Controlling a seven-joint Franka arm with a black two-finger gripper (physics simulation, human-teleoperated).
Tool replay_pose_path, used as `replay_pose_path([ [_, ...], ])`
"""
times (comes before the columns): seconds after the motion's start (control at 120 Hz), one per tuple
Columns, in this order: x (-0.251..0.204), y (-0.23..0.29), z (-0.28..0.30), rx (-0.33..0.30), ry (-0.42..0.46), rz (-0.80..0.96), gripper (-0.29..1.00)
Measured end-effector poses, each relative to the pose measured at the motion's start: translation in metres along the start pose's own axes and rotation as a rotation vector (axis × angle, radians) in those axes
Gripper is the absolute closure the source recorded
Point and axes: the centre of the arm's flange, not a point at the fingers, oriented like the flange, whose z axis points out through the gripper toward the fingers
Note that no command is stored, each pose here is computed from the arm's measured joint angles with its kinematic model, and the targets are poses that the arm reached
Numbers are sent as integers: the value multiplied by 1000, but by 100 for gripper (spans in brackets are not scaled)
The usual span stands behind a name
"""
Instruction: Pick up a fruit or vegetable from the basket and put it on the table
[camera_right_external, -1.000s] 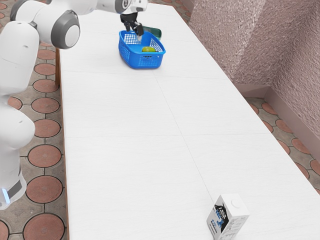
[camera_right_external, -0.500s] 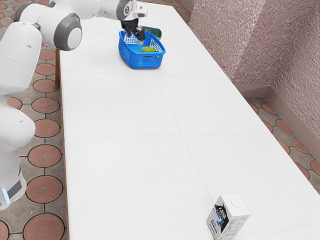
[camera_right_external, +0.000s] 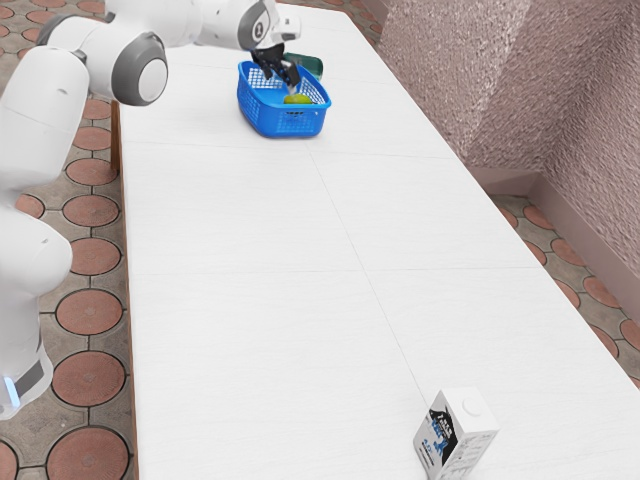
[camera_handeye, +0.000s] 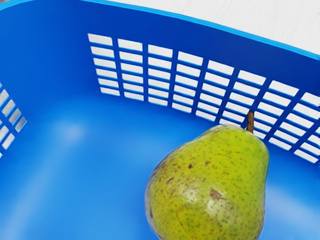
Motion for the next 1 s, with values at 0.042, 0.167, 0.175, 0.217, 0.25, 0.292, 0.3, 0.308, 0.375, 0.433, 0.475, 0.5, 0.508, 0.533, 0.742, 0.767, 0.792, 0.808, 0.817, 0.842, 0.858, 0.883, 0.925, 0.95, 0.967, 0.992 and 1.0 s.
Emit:
replay_pose_path([
  [0.042,0,2,2,-4,0,12,0],
  [0.167,0,3,5,-14,2,38,0],
  [0.175,0,3,5,-14,2,39,0],
  [0.217,0,4,6,-17,4,45,0],
  [0.25,0,6,7,-22,5,52,0],
  [0.292,0,8,8,-28,6,61,0],
  [0.3,0,9,8,-29,6,62,0],
  [0.308,1,9,8,-30,6,64,0],
  [0.375,2,14,9,-46,12,75,0],
  [0.433,3,17,9,-70,24,77,0],
  [0.475,3,18,9,-81,29,80,0],
  [0.5,3,18,9,-86,32,83,0],
  [0.508,3,18,9,-88,33,84,0],
  [0.533,3,18,9,-91,35,88,0],
  [0.742,-1,19,12,-107,34,126,0],
  [0.767,-2,20,13,-109,31,130,0],
  [0.792,-3,20,13,-110,29,134,0],
  [0.808,-4,20,14,-111,28,137,0],
  [0.817,-4,20,14,-111,28,138,0],
  [0.842,-5,20,15,-113,25,142,0],
  [0.858,-6,20,16,-113,24,144,0],
  [0.883,-6,20,16,-114,23,148,0],
  [0.925,-7,21,17,-115,22,155,0],
  [0.95,-7,21,17,-116,21,158,0],
  [0.967,-7,21,18,-117,21,161,0],
  [0.992,-7,21,18,-118,21,164,0],
  [1.0,-7,21,18,-118,21,164,0],
])
